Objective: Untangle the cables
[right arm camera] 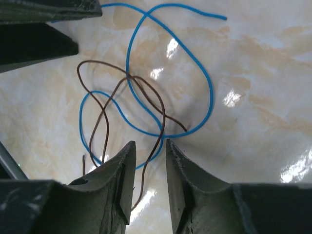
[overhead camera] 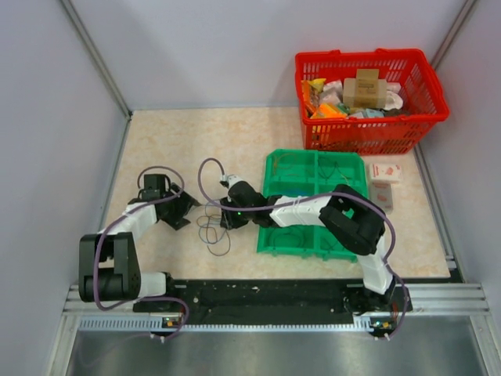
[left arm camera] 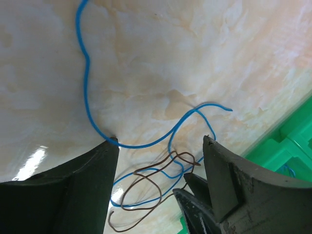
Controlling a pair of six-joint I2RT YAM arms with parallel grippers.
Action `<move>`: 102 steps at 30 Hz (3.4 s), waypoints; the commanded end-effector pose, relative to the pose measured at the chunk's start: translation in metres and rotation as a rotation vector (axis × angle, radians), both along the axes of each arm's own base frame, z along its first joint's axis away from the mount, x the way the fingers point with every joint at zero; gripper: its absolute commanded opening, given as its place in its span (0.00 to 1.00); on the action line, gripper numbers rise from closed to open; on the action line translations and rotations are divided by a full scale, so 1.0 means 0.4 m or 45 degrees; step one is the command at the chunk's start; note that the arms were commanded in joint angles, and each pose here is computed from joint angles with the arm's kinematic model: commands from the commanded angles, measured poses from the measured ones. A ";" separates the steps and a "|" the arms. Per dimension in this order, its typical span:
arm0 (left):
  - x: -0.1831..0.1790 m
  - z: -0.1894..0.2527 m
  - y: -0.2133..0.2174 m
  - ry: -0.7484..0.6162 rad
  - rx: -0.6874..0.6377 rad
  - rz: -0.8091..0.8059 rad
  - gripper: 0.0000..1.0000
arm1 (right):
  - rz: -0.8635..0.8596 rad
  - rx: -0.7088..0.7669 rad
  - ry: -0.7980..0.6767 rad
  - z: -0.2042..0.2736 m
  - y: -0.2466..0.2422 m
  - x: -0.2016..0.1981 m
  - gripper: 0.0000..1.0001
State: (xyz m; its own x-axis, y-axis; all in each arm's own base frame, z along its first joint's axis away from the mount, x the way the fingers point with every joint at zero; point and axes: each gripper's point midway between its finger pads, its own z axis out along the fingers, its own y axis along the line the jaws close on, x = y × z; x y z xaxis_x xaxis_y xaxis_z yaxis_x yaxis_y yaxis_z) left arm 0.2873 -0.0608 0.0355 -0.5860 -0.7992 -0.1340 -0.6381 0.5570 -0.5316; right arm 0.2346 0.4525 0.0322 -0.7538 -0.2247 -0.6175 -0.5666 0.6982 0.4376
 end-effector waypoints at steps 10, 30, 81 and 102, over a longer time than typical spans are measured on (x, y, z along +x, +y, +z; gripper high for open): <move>0.038 -0.054 0.053 0.066 0.052 0.135 0.38 | 0.027 0.009 -0.163 0.146 0.010 0.036 0.00; -0.020 0.110 0.160 -0.215 0.338 0.253 0.00 | -0.753 0.374 -1.004 1.128 -0.699 0.171 0.00; -0.114 0.146 -0.182 -0.217 0.546 -0.749 0.69 | -2.097 -0.259 -0.063 0.263 -1.088 0.440 0.00; -0.111 0.138 -0.224 -0.235 0.524 -0.807 0.74 | -1.767 -0.223 -0.103 0.311 -1.031 0.425 0.64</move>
